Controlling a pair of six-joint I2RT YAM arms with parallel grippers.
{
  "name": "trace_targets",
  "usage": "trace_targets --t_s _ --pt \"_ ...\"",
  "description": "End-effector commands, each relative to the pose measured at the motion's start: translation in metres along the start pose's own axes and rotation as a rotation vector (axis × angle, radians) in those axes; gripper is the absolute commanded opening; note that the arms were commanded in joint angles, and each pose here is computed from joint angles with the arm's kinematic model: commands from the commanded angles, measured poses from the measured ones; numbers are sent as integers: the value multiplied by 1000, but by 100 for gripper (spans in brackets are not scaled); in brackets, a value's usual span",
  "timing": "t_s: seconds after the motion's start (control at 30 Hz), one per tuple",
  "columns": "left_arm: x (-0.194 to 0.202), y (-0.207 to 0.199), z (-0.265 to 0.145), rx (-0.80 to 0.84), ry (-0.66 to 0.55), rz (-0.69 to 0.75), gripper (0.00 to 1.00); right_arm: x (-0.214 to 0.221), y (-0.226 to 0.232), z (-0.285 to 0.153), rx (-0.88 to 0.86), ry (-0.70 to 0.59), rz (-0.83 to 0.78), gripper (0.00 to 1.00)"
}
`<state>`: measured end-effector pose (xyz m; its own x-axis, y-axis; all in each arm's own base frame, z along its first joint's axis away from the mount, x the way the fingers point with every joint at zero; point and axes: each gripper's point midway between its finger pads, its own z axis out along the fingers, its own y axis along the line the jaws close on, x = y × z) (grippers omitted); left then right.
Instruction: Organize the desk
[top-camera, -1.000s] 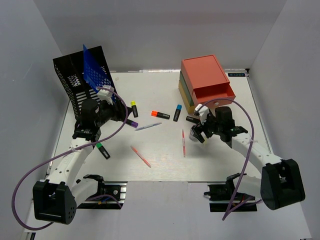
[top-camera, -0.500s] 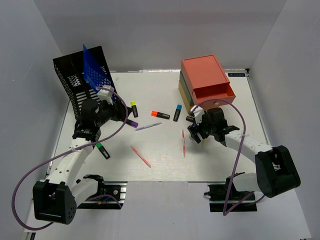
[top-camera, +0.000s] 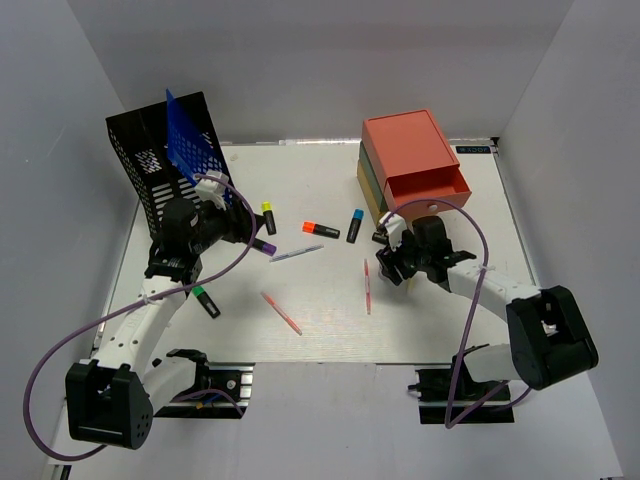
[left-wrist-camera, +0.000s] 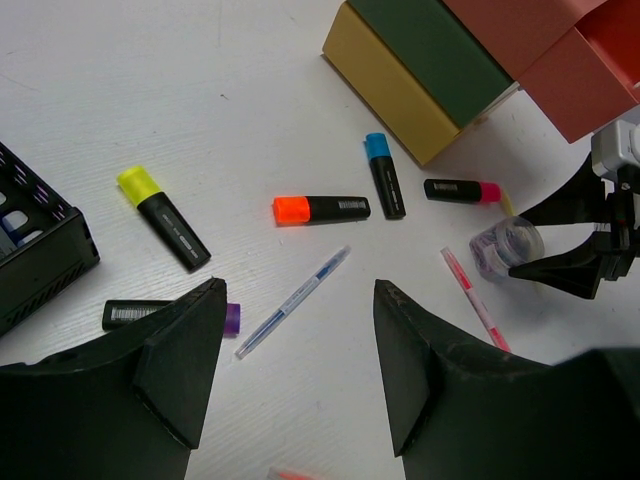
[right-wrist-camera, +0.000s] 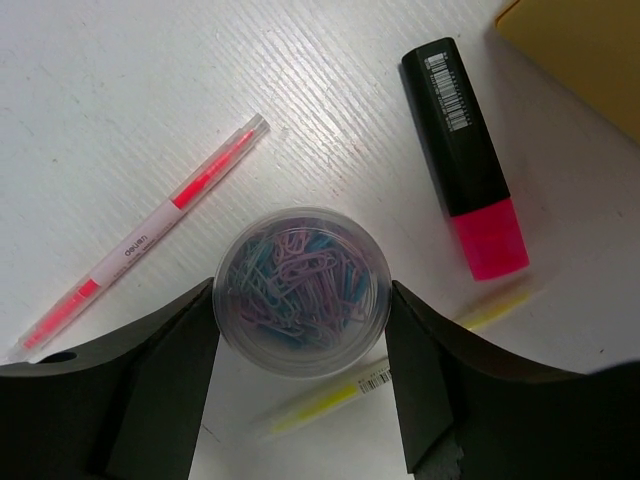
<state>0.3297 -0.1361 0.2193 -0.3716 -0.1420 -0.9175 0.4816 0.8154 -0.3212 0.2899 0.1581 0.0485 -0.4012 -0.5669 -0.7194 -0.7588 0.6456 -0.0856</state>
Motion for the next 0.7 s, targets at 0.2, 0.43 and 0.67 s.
trace_targets --t_s 0.2,0.43,0.67 --pt "-7 -12 -6 53 -30 39 70 -44 2 -48 -9 -107 -84 0" --pt "-9 -13 -7 56 -37 46 70 -99 52 -113 -286 -260 -240 0" --pt "-6 -12 -7 55 -30 50 70 -180 59 -164 -341 -454 -195 0"
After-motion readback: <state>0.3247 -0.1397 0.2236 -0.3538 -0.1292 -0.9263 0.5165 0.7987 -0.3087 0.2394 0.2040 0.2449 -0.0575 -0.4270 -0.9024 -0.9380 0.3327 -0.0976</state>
